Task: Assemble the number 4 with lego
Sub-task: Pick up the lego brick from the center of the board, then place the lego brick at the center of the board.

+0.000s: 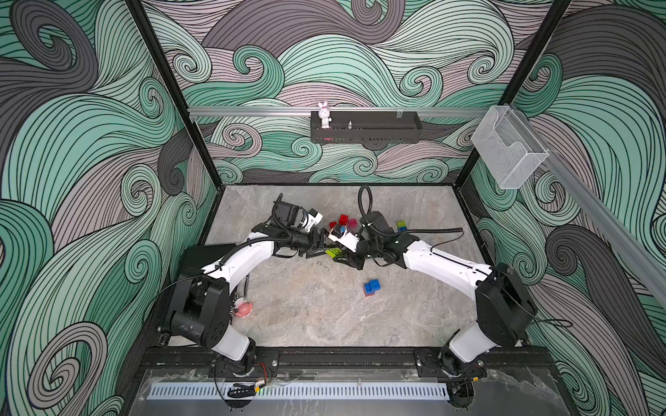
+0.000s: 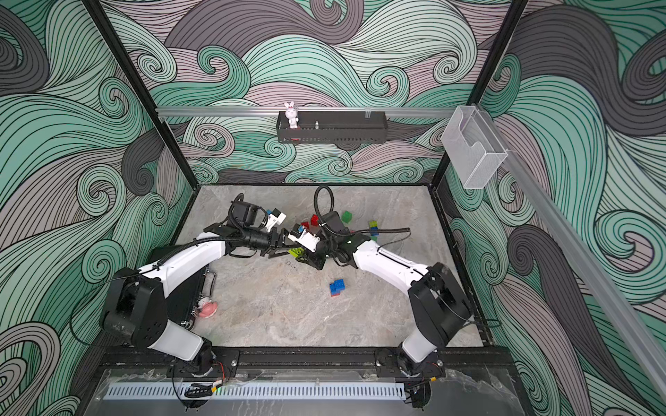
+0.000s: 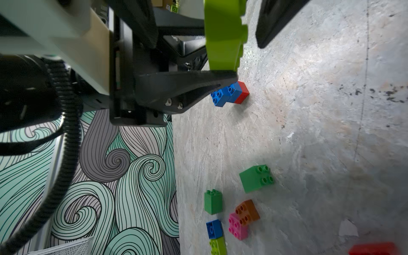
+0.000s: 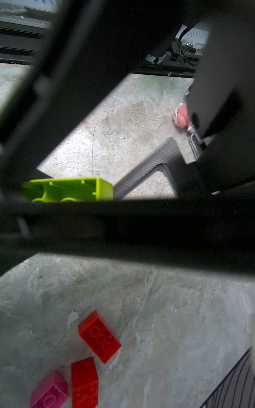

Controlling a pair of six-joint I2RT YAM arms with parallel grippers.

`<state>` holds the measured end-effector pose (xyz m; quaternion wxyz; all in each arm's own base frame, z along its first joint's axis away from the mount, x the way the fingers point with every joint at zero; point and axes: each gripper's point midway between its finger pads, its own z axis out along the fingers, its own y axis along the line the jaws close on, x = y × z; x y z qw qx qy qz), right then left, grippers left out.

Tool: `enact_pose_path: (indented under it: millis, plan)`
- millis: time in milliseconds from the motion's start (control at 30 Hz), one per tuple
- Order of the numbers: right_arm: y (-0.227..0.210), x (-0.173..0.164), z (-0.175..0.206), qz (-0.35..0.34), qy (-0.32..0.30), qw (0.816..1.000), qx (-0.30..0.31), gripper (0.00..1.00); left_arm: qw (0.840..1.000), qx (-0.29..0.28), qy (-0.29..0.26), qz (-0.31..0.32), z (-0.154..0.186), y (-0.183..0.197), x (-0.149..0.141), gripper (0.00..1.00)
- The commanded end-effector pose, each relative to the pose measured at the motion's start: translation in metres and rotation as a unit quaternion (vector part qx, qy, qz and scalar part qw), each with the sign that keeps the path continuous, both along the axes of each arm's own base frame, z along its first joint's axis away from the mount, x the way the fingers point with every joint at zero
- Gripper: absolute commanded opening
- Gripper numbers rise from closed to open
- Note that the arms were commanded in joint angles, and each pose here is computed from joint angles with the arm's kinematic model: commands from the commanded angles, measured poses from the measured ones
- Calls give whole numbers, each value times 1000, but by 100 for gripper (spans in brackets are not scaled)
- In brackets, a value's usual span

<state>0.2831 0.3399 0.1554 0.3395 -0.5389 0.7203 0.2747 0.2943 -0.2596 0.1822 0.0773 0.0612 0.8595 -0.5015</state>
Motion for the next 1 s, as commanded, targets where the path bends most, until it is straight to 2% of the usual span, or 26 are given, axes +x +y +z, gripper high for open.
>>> enact_pose_path:
  millis: [0,67,200,367,433,467,500,567,600,667,700,733,767,833,933,967]
  plan:
    - [13,4,17,10,-17,999,26,32,1000,-12,-2,-24,11,-6,-4,66]
    - [16,4,20,15,-21,999,30,32,1000,-11,0,-26,10,-6,-5,59]
    - [21,-3,24,37,-16,999,33,32,999,-12,3,-30,9,-7,-4,37]
    - [19,-15,23,64,-1,998,27,33,999,37,-12,-13,-2,1,5,17]
    - [16,-15,25,55,-2,998,30,41,999,48,-17,-4,-3,3,10,6]
    - [14,-13,27,43,-4,999,30,50,998,56,-22,3,-3,5,13,3]
    - [9,-8,30,22,-8,999,29,62,996,83,-27,18,-9,11,16,0]
    - [-6,-2,39,-10,-14,999,34,77,981,177,-43,62,-28,35,23,0]
    - [-17,2,44,-35,-17,998,41,99,966,239,-52,81,-40,50,24,0]
    - [-44,17,56,-116,-37,991,56,99,927,354,-71,106,-57,79,23,0]
    - [-63,26,61,-171,-55,982,63,100,900,413,-79,112,-65,93,20,0]
    - [-88,40,69,-247,-78,963,69,100,862,483,-94,120,-71,110,18,0]
    - [-111,50,72,-314,-93,942,71,100,832,532,-102,119,-76,120,16,0]
    - [-162,59,77,-436,-93,892,80,100,757,635,-102,116,-83,145,8,0]
    - [-211,51,68,-528,-59,844,72,100,674,728,-89,88,-95,162,0,0]
    - [-220,48,65,-541,-51,837,70,99,654,748,-88,74,-98,163,-3,0]
